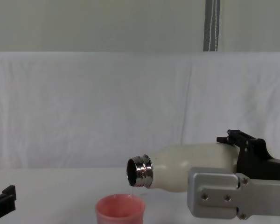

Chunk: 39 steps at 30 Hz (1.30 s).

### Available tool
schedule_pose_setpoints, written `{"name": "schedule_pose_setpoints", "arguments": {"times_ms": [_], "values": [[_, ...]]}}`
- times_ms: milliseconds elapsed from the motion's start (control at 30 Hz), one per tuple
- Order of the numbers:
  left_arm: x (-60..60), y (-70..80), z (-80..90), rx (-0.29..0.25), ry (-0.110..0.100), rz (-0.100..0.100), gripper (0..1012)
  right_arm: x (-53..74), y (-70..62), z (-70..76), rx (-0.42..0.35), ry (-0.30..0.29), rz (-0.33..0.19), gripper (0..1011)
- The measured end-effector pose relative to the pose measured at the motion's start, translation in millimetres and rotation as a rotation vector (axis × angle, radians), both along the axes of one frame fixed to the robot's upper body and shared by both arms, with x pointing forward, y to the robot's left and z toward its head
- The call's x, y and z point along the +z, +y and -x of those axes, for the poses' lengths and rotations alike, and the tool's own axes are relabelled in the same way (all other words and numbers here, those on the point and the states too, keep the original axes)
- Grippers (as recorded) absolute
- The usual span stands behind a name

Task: Grasp the thermos with one hand and pour water into the cup lid.

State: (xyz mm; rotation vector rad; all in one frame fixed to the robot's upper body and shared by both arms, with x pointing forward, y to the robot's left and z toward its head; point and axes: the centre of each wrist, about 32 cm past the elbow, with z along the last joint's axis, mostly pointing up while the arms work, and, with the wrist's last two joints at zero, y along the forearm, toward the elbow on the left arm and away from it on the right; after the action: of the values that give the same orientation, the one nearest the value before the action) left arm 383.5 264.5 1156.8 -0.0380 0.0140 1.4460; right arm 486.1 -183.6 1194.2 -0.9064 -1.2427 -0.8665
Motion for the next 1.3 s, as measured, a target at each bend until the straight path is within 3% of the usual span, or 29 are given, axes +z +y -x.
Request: {"name": "schedule_pose_setpoints", "arguments": {"times_ms": [1300], "values": [[0.0, 0.0, 0.0, 0.000, 0.000, 0.000, 1001, -0.1, -0.9, 0.6, 0.000, -0.007, 0.004, 948]]}}
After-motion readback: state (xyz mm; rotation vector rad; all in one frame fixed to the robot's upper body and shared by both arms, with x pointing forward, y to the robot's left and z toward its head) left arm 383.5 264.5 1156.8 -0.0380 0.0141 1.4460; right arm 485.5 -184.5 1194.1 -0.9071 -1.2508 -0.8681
